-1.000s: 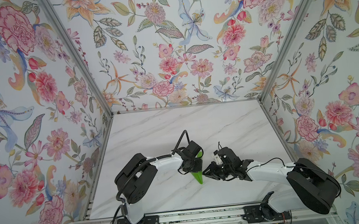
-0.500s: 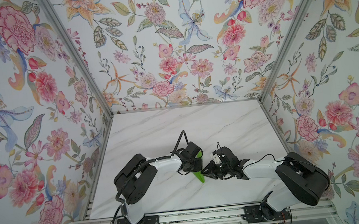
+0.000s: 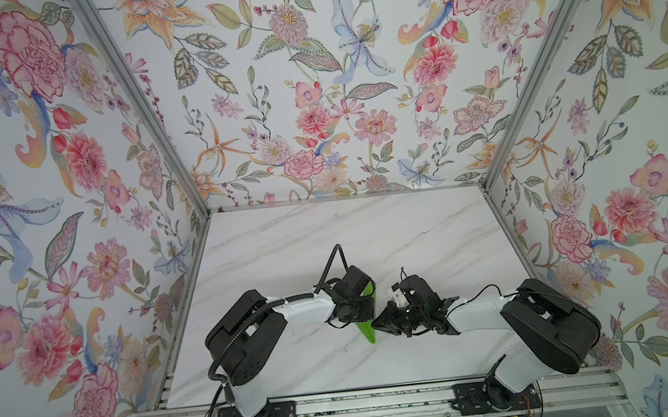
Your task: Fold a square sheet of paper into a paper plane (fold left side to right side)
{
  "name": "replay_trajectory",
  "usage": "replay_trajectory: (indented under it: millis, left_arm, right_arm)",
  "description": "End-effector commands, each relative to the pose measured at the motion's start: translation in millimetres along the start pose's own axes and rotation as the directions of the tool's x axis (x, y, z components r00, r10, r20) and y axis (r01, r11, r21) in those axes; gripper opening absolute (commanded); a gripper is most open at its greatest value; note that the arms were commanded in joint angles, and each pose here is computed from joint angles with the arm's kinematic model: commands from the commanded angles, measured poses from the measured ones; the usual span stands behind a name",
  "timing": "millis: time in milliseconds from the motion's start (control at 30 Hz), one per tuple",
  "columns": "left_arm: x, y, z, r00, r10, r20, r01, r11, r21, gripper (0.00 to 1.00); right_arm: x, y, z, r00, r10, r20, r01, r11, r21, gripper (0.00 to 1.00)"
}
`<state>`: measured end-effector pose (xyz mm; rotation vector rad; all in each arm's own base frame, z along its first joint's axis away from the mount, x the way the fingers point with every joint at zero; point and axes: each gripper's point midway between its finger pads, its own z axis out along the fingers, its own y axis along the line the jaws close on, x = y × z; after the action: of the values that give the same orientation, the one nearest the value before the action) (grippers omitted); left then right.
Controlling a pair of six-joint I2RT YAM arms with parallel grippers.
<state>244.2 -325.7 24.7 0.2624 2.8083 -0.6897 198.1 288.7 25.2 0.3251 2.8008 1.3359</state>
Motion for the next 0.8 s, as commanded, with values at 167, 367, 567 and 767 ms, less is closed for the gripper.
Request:
replay_trajectory:
  millis: [167, 367, 567, 767]
  left_arm:
    - [9, 22, -9, 0.999, -0.032, 0.01, 0.033, 0.997, -0.064, 0.0]
    - [15, 32, -12, 0.999, -0.034, 0.013, 0.035, 0.995, -0.09, 0.0]
    - [19, 36, -12, 0.998, -0.05, 0.022, 0.052, 0.995, -0.082, 0.0]
    - [18, 35, -12, 0.998, -0.059, 0.028, 0.061, 0.996, -0.063, 0.0]
  right_arm:
    - [8, 0, 11, 0.999, 0.01, -0.045, -0.011, 1.0, -0.011, 0.19]
    - [6, -1, 10, 0.999, 0.015, -0.035, -0.015, 1.0, -0.007, 0.24]
    - [2, 7, 4, 1.0, 0.007, -0.007, -0.007, 1.0, -0.011, 0.14]
    - [1, 13, 12, 1.0, 0.001, -0.024, -0.002, 1.0, -0.022, 0.0]
